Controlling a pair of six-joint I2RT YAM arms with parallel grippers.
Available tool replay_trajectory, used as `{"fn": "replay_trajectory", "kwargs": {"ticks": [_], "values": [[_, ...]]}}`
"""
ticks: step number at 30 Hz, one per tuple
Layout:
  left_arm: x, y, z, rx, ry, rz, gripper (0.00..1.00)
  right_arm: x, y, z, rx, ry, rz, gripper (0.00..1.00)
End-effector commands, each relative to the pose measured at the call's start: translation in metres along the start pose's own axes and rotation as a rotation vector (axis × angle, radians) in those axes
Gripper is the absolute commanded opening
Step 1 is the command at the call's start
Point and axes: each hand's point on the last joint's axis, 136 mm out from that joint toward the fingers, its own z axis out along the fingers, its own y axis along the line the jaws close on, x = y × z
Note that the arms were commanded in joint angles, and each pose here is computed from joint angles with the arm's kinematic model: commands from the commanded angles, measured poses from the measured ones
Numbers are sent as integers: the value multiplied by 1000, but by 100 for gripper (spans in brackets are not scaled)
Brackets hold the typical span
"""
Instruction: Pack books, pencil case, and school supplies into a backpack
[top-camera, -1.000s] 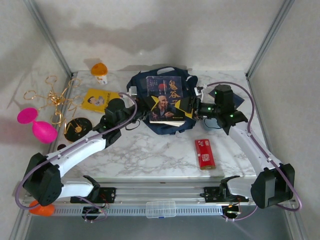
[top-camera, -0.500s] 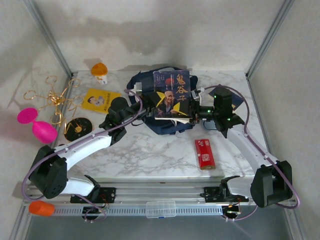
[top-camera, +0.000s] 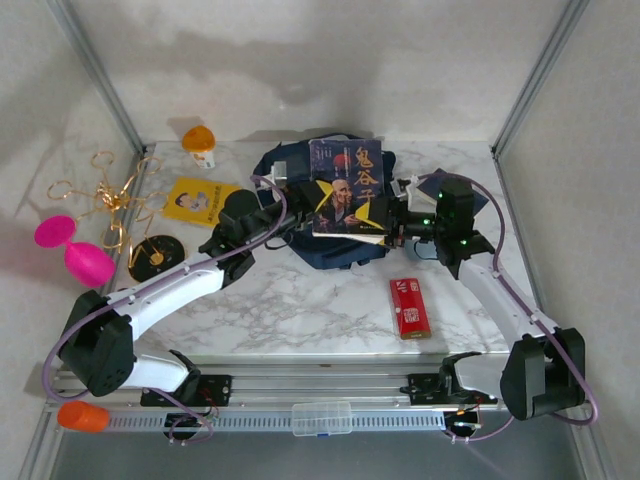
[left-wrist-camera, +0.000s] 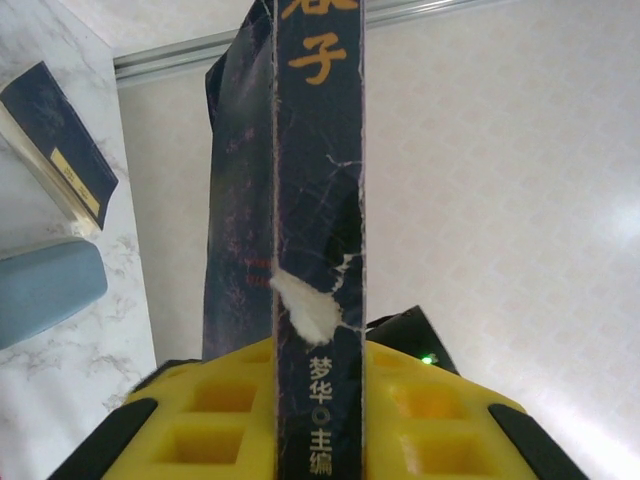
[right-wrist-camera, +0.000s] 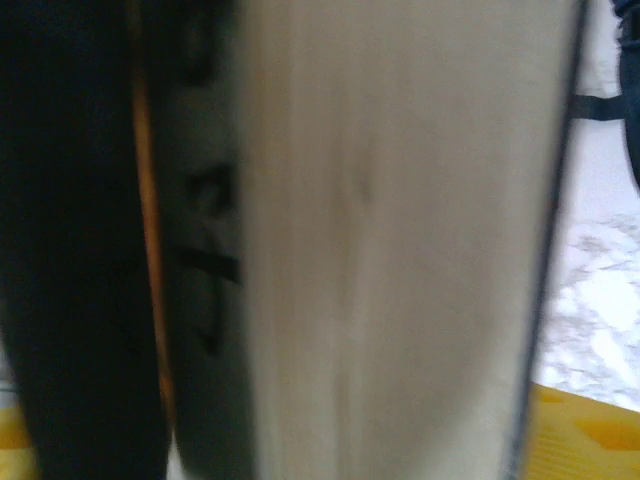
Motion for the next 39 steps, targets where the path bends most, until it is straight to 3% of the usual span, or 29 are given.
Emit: {"fn": "replay_trajectory", "kwargs": {"ticks": [1,7,13,19,20,22,24,29,39], "values": [[-8,-19,-4,13,-42,89,0,-1,35,-8,-67,-6,-71,72],[-21,12,-15,-198,-85,197,0,-5,25,-10,-18,-27,-67,50],[-15,10,-13,-170,-59,188,0,-11,11,-7,18,-41,-59,30],[-16,12,-12,-185,-57,217,3,-18,-5,-8,89,-61,-55,2],[-16,12,-11,-182,-53,223,12,-21,-10,-9,111,-73,-54,0],[-16,14,-10,-206,-38,271,42,-29,-22,-18,185,-115,-54,0],[-22,24,-13,-294,-43,362,56,-38,-37,-31,280,-171,-51,0],[-25,67,-21,-507,8,558,61,-55,-76,-81,497,-337,-1,0],[39,157,21,-614,469,889,62,-66,-105,-174,821,-610,42,0]]}}
